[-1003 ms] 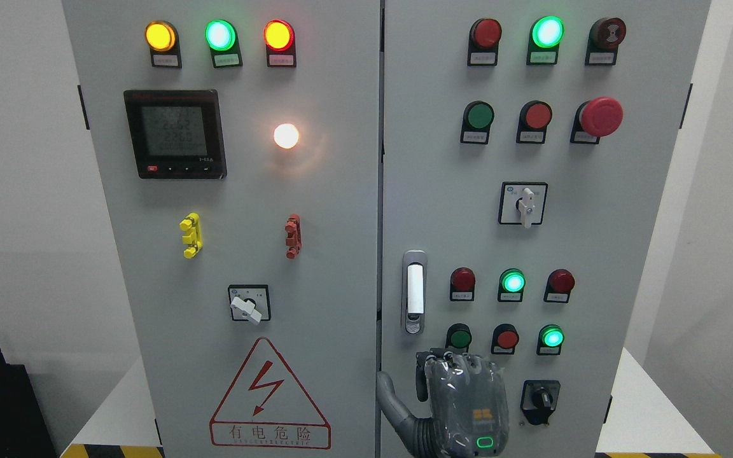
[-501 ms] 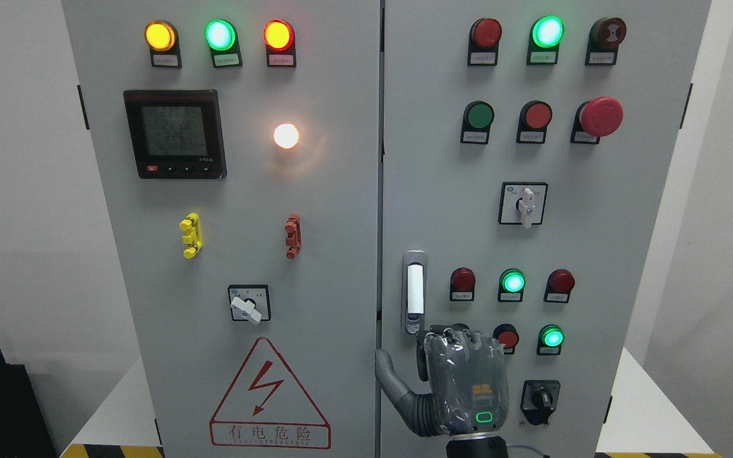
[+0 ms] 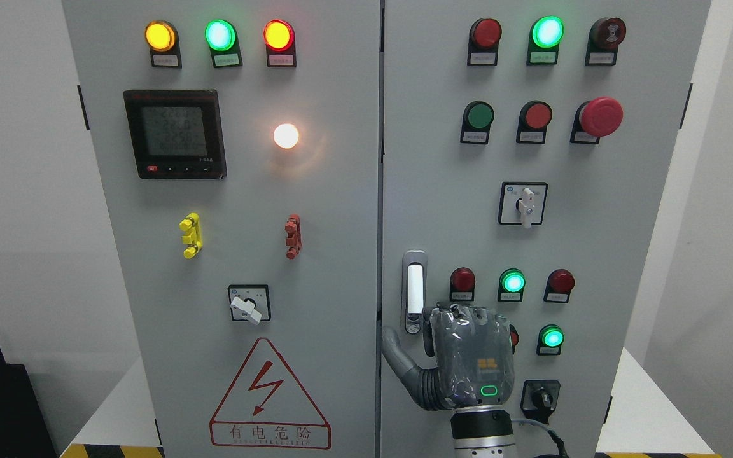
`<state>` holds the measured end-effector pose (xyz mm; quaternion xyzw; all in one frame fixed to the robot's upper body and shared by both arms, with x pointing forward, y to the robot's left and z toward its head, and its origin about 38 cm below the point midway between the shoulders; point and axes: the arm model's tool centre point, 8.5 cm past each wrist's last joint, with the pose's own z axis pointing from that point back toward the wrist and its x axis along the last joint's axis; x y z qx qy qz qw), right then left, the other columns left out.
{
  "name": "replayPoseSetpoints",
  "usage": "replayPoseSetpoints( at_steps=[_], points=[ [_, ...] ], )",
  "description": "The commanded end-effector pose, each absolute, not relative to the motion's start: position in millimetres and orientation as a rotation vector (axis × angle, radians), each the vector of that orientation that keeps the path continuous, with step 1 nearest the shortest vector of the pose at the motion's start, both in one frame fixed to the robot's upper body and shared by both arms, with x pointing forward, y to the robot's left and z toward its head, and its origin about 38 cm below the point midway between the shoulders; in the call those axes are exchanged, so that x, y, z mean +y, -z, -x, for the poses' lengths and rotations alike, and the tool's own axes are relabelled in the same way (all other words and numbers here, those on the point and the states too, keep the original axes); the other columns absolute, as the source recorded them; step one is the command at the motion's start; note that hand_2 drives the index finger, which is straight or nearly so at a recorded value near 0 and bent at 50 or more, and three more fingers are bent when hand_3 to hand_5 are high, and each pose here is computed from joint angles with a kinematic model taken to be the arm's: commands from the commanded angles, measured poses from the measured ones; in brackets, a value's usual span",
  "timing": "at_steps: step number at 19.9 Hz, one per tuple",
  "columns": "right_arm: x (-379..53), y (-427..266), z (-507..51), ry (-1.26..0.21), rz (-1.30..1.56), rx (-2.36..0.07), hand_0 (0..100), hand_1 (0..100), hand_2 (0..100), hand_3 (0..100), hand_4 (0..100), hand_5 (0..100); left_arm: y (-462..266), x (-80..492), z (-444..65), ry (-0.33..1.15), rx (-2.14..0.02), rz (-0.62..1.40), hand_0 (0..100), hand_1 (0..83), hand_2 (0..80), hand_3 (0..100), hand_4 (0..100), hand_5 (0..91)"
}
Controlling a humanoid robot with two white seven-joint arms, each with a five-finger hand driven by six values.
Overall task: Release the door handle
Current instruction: 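Move the right hand up alongside the silver latch handle, then close the right hand fingers around the silver latch handle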
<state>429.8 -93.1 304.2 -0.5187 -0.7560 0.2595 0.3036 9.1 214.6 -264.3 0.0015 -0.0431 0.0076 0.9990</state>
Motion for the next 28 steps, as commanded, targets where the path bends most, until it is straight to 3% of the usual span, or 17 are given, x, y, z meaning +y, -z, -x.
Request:
replayPoseSetpoints(
  at_steps=[1,21,28],
  points=[
    [-100.7,-308.7,-436.1,-0.668,1.391,-1.987,31,35,100,100,100,97,263.8,215.1,-11.3,-0.003,-0.081,-0.002,12,38.9,0.0,0,0,0.0],
    [-106.3,-308.9,-445.4,-0.661,1.399,-1.962,34,32,100,100,100,97,263.8,214.1,-11.3,-0.003,-0.081,-0.001,12,38.9,0.0,0,0,0.0],
    [-108.3,-308.9,-444.4,-0.641,1.393,-1.958,42,32,100,100,100,97,263.8,214.1,-10.7,-0.005,-0.08,-0.001,12,38.9,0.0,0,0,0.0]
  ],
)
